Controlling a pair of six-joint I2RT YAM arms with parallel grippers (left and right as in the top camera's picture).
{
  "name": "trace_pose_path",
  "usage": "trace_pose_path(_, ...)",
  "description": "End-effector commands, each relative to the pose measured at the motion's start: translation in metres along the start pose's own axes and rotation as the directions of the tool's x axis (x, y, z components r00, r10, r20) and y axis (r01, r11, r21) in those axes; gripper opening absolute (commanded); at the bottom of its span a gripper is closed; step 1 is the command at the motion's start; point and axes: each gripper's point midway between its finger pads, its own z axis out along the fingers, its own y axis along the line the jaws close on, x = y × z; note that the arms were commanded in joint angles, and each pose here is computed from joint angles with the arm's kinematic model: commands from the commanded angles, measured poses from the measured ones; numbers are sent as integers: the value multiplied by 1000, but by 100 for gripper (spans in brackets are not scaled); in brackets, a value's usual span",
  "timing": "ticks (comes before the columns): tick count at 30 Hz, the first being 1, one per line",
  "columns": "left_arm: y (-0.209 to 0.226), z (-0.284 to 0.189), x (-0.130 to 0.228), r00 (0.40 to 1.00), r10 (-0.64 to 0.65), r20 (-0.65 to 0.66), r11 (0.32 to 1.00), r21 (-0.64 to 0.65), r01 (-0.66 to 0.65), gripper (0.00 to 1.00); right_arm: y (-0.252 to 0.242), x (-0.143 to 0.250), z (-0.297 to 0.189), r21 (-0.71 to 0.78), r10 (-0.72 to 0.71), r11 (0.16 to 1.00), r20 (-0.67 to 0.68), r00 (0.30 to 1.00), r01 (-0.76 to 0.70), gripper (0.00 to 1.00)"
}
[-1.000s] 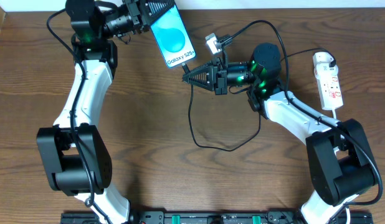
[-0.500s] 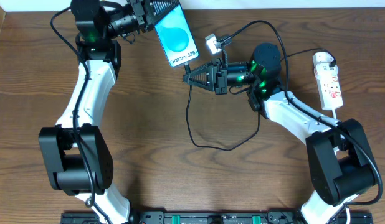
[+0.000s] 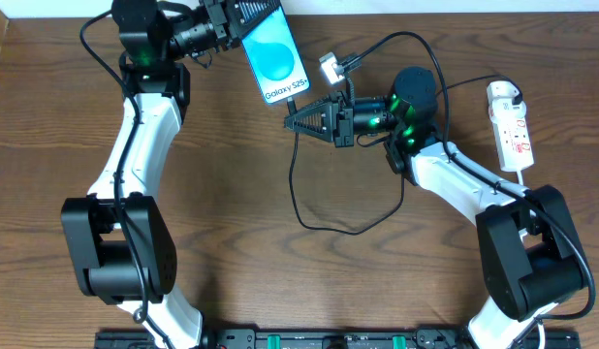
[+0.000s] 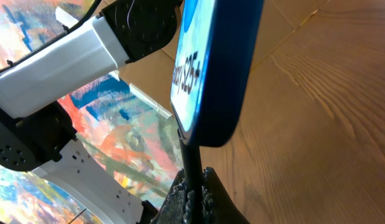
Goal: Plug charger to phone and switch on socket
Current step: 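Lower the phone with the left gripper onto the upright plug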
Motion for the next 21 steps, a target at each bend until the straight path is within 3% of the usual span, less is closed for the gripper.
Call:
trace_pose_path(1,-13,6,3,999,35,-17,999,21,-34,8,-3,-9,-1,23,-15,1000,36,999,14,1)
trace_pose_path(11,-12,6,1,999,34,-4,999,17,-34,7,1,-5,5,9,-15,1000,22,1000,14,1)
trace_pose_path(21,-14,6,15,994,70,-82,997,43,-67,7,1,-5,5,8,-14,1000,21,1000,14,1)
